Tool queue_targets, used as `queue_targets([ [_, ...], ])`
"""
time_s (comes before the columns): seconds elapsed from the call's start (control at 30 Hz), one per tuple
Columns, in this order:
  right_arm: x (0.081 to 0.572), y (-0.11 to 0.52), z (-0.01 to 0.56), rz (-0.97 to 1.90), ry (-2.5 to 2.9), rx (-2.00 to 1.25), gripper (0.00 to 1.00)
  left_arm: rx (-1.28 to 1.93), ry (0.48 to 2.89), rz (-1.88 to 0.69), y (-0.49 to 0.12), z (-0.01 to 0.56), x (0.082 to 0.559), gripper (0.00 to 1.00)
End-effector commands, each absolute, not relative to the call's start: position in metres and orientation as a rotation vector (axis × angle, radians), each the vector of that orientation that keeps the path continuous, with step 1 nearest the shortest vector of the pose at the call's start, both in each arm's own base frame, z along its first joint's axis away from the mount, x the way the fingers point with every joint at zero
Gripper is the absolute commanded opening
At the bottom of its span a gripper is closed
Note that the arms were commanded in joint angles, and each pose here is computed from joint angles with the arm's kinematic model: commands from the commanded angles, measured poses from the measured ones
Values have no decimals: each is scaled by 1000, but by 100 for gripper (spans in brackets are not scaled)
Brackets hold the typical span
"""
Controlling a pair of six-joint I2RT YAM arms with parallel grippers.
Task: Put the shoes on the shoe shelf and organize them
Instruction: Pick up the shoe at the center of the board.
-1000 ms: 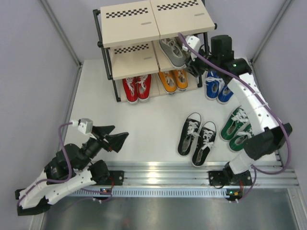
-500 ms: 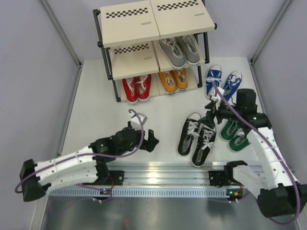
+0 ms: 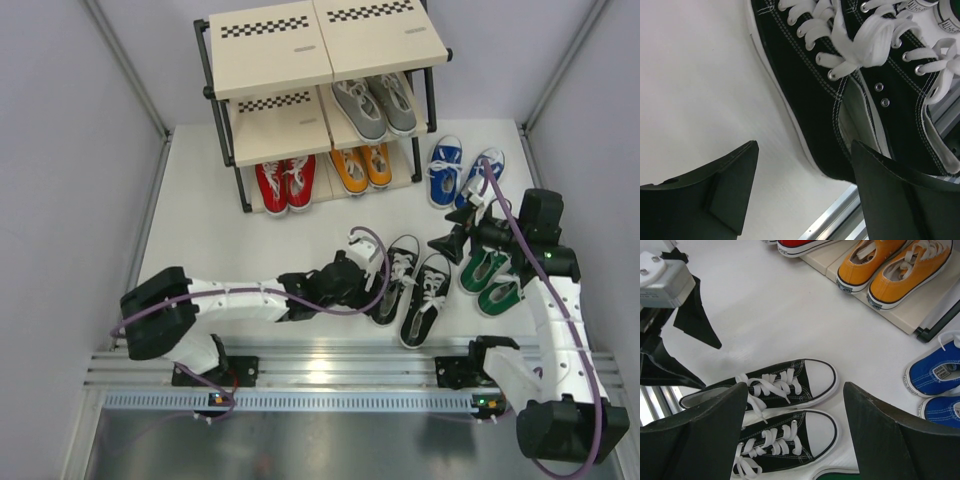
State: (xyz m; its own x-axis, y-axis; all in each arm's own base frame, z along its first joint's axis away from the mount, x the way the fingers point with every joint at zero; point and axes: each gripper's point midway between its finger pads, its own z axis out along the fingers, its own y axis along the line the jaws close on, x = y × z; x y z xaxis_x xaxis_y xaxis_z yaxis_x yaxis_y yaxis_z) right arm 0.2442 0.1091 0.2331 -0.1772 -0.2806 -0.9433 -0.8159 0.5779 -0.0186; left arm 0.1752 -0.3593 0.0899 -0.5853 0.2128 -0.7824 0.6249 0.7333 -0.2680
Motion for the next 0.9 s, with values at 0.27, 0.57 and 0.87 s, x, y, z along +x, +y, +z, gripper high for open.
queue_targets([
  [0.27,245,112,241,645,1677,-929,77,532,2080,-673,-410,94,200,69],
  [0.57,246,112,240,643,1677,-930,77,604,2034,-466,-420,65,196,50],
  [0.87,246,110,240,637,1679,-924,77,586,1960,-466,-414,96,197,0],
])
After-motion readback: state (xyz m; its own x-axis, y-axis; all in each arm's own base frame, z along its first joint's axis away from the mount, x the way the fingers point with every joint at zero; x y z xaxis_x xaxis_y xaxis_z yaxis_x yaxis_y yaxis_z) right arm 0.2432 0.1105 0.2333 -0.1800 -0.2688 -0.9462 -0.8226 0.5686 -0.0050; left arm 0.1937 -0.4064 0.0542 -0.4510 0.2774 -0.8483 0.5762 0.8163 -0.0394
